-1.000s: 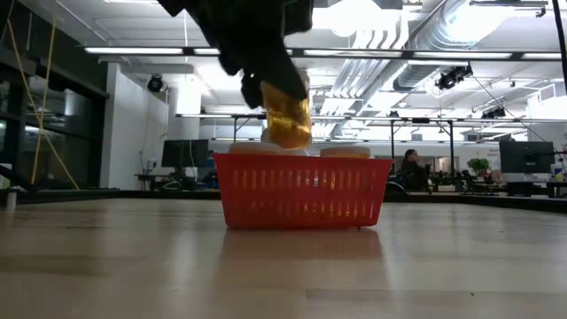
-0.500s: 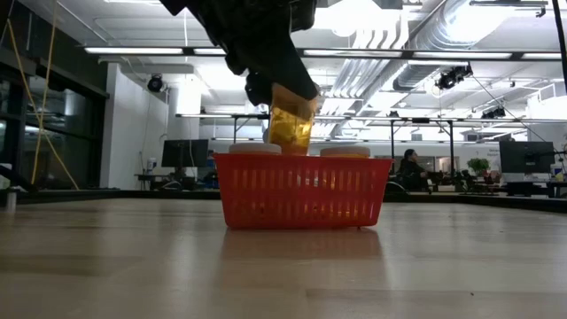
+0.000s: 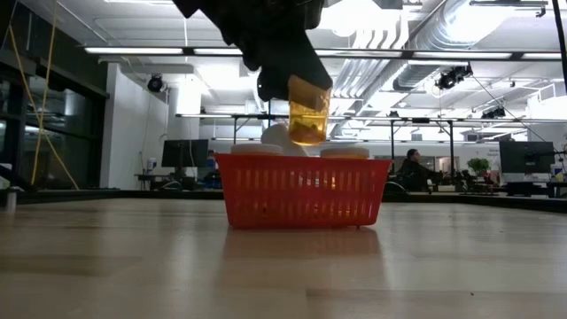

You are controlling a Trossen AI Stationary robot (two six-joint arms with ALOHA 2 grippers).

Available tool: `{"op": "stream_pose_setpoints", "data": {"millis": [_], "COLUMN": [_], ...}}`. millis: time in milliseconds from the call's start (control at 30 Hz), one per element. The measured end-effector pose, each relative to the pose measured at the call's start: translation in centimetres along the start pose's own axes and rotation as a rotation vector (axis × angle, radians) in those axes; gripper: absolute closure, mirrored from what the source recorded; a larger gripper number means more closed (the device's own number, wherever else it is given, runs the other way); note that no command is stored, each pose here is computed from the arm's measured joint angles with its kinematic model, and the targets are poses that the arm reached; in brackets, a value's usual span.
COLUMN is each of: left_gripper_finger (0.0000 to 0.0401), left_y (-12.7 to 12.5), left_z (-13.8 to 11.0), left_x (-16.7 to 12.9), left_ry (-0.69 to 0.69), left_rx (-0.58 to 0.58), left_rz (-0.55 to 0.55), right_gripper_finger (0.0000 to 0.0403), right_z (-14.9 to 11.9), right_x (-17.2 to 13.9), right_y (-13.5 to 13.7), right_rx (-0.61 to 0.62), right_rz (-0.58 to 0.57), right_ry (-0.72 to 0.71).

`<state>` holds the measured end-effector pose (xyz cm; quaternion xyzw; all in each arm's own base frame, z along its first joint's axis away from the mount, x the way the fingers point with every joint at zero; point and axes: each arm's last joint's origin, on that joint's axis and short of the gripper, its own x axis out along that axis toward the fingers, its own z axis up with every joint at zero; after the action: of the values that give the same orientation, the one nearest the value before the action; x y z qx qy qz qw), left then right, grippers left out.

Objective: Pick and place pill bottles into a basket
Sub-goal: Put the orange pill bottle into the red basket

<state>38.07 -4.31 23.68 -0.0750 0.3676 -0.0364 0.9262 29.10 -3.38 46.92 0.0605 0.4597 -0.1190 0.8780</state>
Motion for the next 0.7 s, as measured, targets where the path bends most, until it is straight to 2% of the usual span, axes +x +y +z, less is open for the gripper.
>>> {"op": "stream_pose_setpoints", "data": {"millis": [100, 300, 533, 700], "left_gripper_finger": [0.0129, 0.0153, 0.0126, 0.0143], "left_y": [-0.1, 0.0, -0.4, -0.8], "left_z": [-0.2, -0.4, -1.7, -1.9], "left_x": [0.0, 0.0, 0.6, 1.0], "left_ry": [0.016, 0.038, 0.148, 0.163], "left_rx": [0.001, -0.001, 0.002, 0.009], "left_rz": [-0.006, 0.003, -0.005, -0.019], "right_gripper_finger": [0.0109, 0.0109, 0.0109, 0.0109], "right_z": [0.0, 0.0, 0.0, 0.0], "right_x": [0.0, 0.0, 0.0, 0.0], "right_y": [0.0, 0.0, 0.0, 0.0], "right_rx": [0.0, -0.006, -0.009, -0.009], "right_rz": [0.0, 0.0, 0.0, 0.0], "right_ry": [0.0, 0.0, 0.0, 0.0]}}
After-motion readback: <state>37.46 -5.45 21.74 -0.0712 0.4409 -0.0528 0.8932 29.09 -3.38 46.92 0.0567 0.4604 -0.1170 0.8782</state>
